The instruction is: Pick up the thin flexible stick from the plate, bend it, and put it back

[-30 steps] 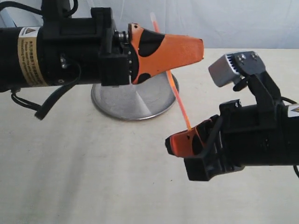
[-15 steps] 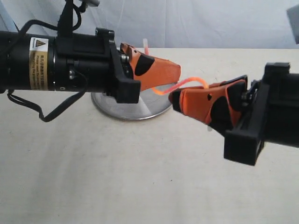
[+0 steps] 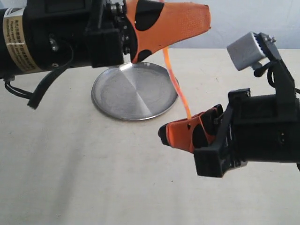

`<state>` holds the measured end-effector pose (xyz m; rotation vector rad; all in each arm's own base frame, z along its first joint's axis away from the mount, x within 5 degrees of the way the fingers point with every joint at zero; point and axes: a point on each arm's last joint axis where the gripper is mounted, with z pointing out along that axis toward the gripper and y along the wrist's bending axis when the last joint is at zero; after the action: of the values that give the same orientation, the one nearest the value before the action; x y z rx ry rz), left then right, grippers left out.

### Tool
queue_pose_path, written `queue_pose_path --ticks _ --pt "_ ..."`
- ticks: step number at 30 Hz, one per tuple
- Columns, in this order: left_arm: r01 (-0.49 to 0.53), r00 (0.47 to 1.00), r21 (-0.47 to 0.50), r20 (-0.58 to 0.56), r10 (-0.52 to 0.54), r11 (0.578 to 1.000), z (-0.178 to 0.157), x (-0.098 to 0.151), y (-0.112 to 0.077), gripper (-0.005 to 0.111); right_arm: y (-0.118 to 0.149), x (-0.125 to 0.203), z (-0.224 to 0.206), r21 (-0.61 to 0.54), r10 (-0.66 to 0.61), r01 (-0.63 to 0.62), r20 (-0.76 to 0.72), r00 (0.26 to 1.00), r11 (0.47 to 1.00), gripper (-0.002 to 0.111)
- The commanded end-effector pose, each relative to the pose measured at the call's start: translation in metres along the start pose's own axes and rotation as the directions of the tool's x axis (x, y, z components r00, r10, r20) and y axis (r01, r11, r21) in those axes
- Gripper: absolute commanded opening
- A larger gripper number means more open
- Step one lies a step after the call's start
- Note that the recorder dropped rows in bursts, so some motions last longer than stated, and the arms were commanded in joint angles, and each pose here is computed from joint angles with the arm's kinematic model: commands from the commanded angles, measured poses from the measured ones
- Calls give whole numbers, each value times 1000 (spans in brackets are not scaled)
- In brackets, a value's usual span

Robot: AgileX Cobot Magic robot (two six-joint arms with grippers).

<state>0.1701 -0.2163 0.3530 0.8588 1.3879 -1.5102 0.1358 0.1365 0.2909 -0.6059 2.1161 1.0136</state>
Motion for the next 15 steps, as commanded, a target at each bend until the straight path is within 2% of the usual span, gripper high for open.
queue_pose_path --ticks 1,5,9,12,15 --pt "-63 998 -124 -22 61 990 0 -3 8 0 10 3 -1 -113 -40 37 -18 999 993 -1" --pt "-138 985 -203 -133 112 969 -2 6 18 0 18 -1 -7 -170 -66 73 45 997 983 -1" --pt "-179 958 -221 -260 119 959 -5 23 24 0 17 -8 -17 -94 -85 99 140 986 991 -1" --pt "-119 935 -198 -353 43 973 -10 40 22 0 14 -14 -28 0 -105 108 229 968 994 -1" --pt "2 923 -81 -384 -33 997 -10 47 9 0 6 -16 -31 102 -130 107 245 961 989 -1"
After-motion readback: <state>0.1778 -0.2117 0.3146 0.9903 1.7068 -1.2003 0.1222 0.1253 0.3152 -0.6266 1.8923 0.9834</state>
